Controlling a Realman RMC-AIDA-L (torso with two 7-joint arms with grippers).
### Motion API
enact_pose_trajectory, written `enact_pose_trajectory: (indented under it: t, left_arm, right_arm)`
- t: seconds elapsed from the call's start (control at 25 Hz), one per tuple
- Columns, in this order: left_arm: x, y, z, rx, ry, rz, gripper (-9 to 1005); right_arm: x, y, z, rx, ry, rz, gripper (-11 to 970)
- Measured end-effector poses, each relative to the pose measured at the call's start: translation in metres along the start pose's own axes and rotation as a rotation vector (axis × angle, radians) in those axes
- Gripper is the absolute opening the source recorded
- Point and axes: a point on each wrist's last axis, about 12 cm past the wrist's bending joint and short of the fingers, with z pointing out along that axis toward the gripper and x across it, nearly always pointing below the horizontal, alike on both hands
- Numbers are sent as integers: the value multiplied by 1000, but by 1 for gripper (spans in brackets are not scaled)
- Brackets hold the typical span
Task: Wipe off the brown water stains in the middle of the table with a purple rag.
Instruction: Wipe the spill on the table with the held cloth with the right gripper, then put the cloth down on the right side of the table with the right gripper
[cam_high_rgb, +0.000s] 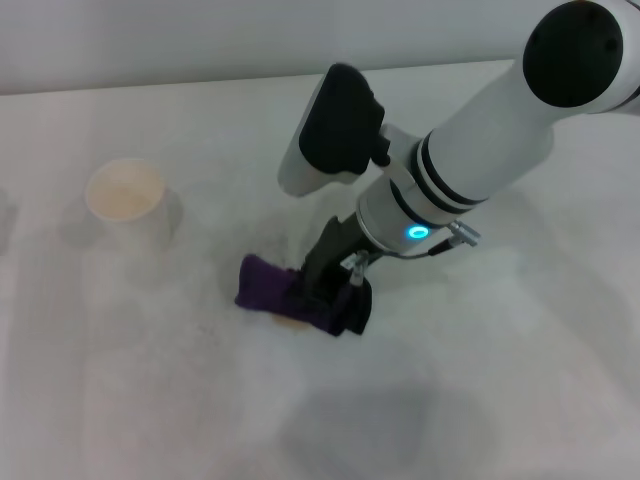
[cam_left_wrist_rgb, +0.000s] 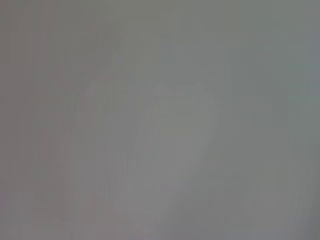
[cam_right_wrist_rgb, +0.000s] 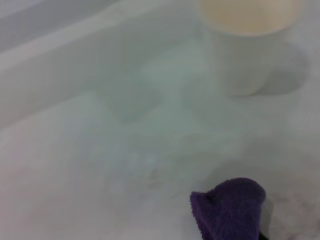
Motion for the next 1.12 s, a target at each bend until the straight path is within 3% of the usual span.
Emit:
enact_pose_trajectory:
  t: [0.32, 0.64, 0.84, 0.96, 1.0, 1.12]
  left_arm:
    - [-1, 3, -1, -32, -16, -17, 885]
    - [-2, 3, 0, -32, -18, -19, 885]
    - [-1, 3, -1, -34, -16, -19, 885]
    - [-1, 5, -2, -38, -14, -26, 885]
    - [-1, 5, -3, -39, -14, -29, 885]
    - [-1, 5, -3, -40, -13, -28, 885]
  right_arm:
    - [7, 13, -3, -111, 95, -22, 82]
    - [1, 7, 1, -62, 19, -34, 82]
    - [6, -13, 2, 44, -29, 56, 86]
    - [17, -31, -6, 90, -61, 161, 88]
    - [28, -43, -15, 113, -98, 243, 89]
    - [40, -50, -22, 126, -124, 295, 91]
